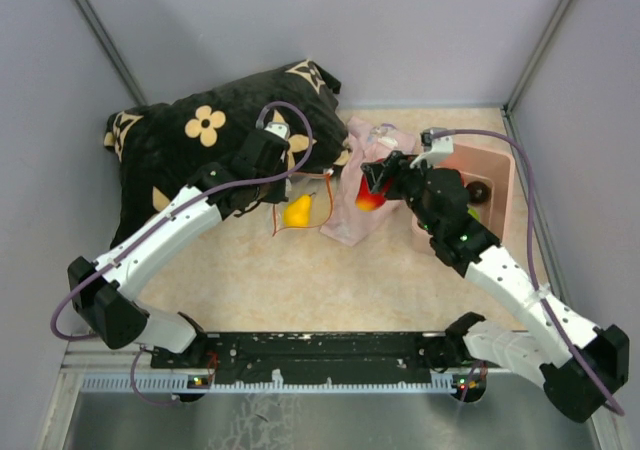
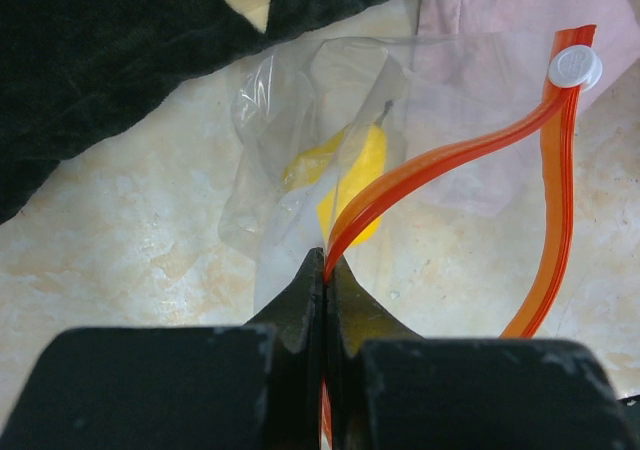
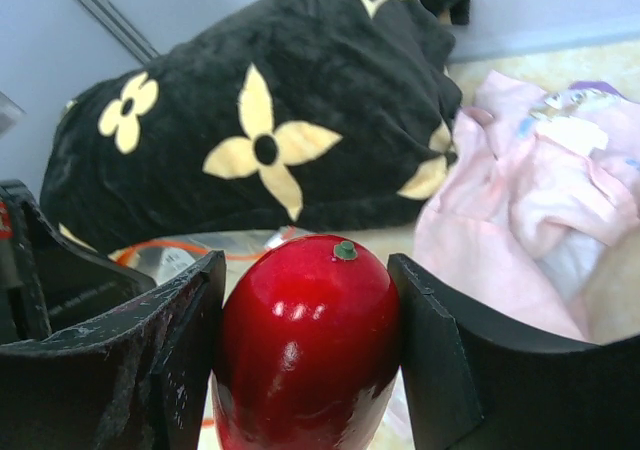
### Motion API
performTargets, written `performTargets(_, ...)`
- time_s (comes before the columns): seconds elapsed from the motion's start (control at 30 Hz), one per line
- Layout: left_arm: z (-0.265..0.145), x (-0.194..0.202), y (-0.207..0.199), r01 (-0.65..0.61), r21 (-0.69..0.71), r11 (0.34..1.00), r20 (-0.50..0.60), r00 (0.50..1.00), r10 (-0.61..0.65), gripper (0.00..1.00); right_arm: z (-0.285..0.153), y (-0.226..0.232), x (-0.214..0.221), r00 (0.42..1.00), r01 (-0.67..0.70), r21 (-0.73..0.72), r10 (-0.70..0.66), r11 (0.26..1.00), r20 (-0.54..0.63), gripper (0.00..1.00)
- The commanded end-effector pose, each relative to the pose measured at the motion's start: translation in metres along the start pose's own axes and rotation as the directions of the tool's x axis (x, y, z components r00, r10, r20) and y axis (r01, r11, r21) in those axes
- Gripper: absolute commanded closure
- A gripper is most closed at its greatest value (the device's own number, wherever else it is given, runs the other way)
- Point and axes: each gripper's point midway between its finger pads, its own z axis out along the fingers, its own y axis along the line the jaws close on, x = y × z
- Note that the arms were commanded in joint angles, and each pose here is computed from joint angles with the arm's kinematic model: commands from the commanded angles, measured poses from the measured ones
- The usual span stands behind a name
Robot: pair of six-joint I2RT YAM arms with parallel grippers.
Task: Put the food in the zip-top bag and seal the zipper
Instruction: Pick up the fake fruit from the bin, then place the fake fruit in the zipper food storage bag.
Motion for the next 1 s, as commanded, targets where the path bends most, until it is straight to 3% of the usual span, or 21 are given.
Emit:
performTargets(0.0, -0.005, -0.008, -0.009, 0.028, 0.032, 0.999, 0.007, 1.0, -0.028, 1.0, 0.01, 0.029, -0.028, 0.977, -0.069, -0.048, 0.078, 0.996, 0.199, 0.71)
performTargets(0.4, -0.009, -0.016, -0.027, 0.06, 0.079, 0.995, 0.011, 0.998, -0.061, 1.0, 0.031, 0.072, 0.004, 0.946, -0.099, -0.152, 0.141, 0.983, 0.293, 0.69)
performTargets(0.63, -0.006, -0.011, -0.035, 0.08, 0.101, 0.992, -0.001, 0.997, -0.081, 1.0, 0.039, 0.079, 0.033, 0.962, -0.078, -0.156, 0.115, 0.985, 0.248, 0.67)
performTargets(0.97, -0.004, -0.009, -0.045, 0.129, 0.157, 0.979, 0.015, 0.991, -0.133, 1.0, 0.033, 0.081, 0.074, 0.979, -0.06, -0.143, 0.086, 0.988, 0.187, 0.44)
